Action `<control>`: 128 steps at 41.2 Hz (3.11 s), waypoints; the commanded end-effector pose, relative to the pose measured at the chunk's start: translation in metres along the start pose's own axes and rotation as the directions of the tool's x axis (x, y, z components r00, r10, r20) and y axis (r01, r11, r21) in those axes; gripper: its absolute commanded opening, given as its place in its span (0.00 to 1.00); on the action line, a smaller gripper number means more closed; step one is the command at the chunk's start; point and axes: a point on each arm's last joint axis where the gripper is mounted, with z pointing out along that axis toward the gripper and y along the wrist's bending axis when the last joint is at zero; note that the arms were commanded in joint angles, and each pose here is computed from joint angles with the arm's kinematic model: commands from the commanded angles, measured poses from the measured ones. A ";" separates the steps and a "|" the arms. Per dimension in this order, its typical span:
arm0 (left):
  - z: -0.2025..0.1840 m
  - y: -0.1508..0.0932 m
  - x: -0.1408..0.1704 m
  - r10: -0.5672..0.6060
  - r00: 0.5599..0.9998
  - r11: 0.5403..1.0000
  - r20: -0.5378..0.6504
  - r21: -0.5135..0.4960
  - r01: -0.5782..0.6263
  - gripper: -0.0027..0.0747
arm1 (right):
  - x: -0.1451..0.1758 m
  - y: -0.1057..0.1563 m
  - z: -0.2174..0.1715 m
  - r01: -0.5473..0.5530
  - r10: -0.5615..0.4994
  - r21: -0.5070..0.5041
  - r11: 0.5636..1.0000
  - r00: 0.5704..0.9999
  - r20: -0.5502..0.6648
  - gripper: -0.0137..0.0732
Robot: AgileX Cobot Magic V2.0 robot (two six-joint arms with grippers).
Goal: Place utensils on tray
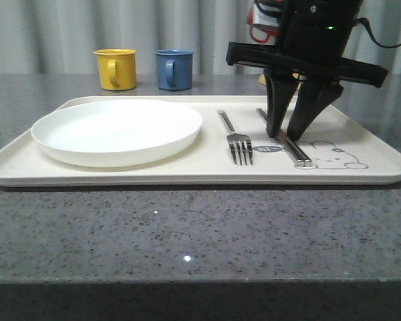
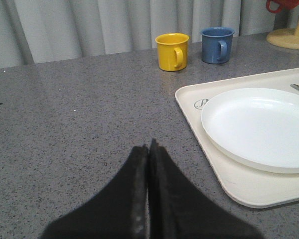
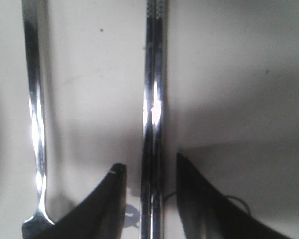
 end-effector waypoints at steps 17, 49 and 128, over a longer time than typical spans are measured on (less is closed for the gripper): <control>-0.002 0.003 -0.016 -0.022 0.995 1.000 0.101 -0.018 0.024 0.01 | -0.011 -0.048 -0.112 0.052 -0.089 0.239 0.970 0.985 0.146 0.60; -0.002 0.003 -0.016 -0.022 0.995 1.000 0.101 -0.018 0.024 0.01 | -0.026 -0.204 -0.106 -0.125 0.117 0.272 0.954 0.992 0.046 0.60; -0.002 0.003 -0.016 -0.022 0.995 1.000 0.101 -0.018 0.024 0.01 | -0.018 -0.046 -0.077 0.054 -0.055 0.051 0.997 0.998 0.037 0.18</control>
